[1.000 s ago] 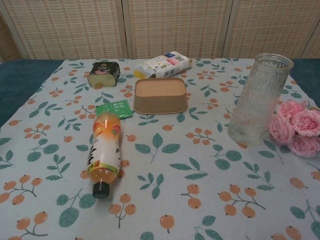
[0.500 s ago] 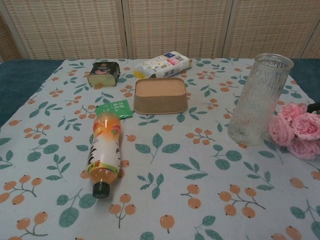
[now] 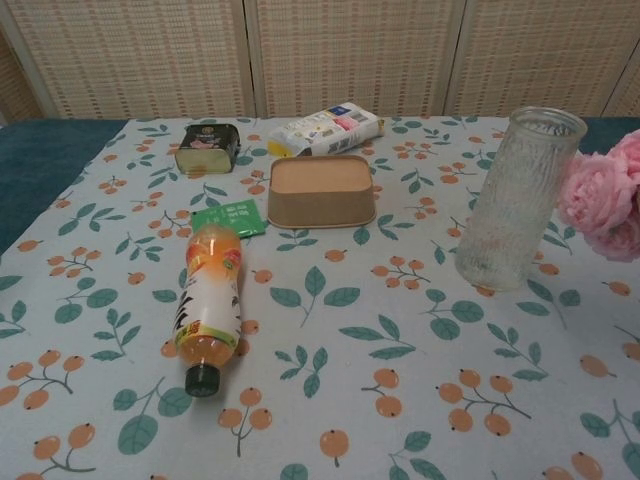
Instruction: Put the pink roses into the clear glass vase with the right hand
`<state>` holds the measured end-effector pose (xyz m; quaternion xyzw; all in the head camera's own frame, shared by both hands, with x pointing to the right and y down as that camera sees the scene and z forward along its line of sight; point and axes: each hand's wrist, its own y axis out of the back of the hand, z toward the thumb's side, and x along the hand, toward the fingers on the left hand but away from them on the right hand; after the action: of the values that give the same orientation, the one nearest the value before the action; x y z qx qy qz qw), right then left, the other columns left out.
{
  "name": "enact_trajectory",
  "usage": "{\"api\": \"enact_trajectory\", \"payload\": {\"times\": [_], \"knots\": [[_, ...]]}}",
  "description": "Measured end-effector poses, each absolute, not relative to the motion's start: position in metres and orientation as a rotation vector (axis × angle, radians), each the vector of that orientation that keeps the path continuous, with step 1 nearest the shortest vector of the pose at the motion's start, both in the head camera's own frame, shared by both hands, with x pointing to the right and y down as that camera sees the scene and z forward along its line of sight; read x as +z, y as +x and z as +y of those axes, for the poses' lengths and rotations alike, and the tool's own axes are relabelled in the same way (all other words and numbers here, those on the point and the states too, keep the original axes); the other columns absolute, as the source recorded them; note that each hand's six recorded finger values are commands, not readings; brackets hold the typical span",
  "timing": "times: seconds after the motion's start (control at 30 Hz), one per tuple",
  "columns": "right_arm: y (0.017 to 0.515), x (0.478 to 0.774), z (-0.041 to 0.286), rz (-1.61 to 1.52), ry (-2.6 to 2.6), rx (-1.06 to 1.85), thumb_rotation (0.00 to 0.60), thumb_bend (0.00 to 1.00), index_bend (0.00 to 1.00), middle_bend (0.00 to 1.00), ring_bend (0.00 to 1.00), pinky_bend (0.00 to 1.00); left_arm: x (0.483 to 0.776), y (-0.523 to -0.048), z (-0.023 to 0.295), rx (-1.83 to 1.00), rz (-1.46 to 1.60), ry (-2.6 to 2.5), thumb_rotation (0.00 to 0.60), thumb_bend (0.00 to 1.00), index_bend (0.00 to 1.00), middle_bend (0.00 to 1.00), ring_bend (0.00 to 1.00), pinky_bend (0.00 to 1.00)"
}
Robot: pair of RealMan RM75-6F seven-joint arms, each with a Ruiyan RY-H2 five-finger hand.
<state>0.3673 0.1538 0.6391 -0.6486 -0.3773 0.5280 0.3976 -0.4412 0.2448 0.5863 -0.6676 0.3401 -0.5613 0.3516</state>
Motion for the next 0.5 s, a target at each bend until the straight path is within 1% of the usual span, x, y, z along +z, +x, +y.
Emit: {"api": "enact_trajectory", "payload": {"times": [0.13,0.27,0.4,0.5], "knots": [[0.356,0.596,0.158,-1.068,-1.770,1.230,0.600,0.52,0.89,0.92,0.90,1.00,0.587,-0.441,0.245,-1.452,0.879,-1.733,0.600,0.42,0.13,0.11,0.25,0.37],[0.349,0.556,0.156,-1.175,-1.971,1.133,0.600,0.55,0.89,0.92,0.91,1.00,0.588,-0.442,0.245,-1.461,0.878,-1.733,0.600,0.42,0.13,0.11,0.25,0.37],[0.345,0.520,0.144,-1.283,-2.141,1.025,0.600,0.56,0.89,0.92,0.91,1.00,0.589,-0.441,0.245,-1.461,0.875,-1.734,0.600,0.42,0.13,0.11,0.25,0.38],[0.326,0.495,0.130,-1.355,-2.251,0.906,0.600,0.59,0.89,0.92,0.91,1.00,0.589,-0.441,0.245,-1.460,0.875,-1.734,0.600,0.42,0.13,0.11,0.25,0.37]]}}
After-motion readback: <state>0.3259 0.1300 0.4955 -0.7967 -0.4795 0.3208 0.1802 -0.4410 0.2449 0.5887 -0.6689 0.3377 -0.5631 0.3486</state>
